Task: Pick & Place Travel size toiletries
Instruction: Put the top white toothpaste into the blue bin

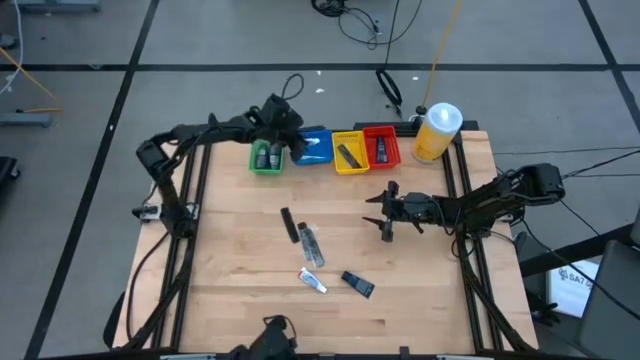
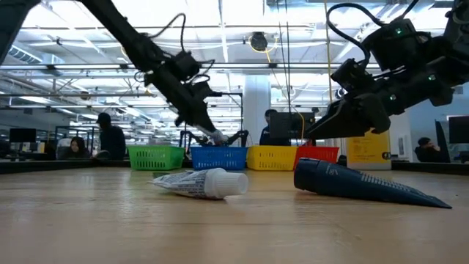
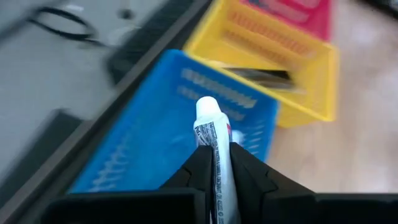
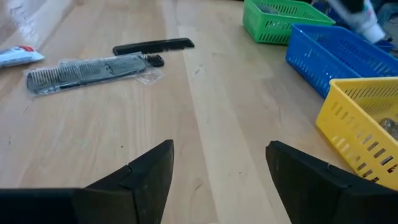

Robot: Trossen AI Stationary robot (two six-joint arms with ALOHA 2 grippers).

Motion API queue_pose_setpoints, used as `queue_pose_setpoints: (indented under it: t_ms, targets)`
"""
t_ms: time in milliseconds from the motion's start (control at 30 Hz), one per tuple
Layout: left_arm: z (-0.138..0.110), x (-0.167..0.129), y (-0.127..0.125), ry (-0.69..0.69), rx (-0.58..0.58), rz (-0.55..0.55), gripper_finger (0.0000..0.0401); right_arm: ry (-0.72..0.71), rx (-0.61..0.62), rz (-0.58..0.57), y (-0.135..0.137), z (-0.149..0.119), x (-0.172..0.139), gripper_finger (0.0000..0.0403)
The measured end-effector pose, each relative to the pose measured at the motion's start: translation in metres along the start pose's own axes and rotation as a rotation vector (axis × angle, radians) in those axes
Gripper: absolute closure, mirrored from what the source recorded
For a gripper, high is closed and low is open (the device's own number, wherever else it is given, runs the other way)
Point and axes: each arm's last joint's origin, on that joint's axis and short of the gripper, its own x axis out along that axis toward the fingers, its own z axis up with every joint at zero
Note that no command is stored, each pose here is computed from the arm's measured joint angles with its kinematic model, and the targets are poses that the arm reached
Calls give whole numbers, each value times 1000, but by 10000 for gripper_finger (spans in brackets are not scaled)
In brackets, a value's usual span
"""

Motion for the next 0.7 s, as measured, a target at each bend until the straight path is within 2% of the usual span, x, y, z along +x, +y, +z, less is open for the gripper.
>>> queue_pose_setpoints:
  t_ms: [67, 133, 367, 500, 700]
  targets:
    - [0, 9, 5, 16, -15, -60, 362, -9, 1, -2, 0, 1, 0, 156]
    - [2, 19, 7, 33, -9, -68, 361, -16, 1, -4, 0, 2, 0, 156]
    - [14, 40, 3, 147, 111, -1, 360, -18, 6, -13, -2, 2, 0, 156]
    - [17, 46, -3, 167, 204, 32, 360, -13, 7, -13, -3, 1, 0, 156]
    - [15, 49, -8, 191, 268, 32, 359, 0, 9, -11, -3, 0, 0, 156]
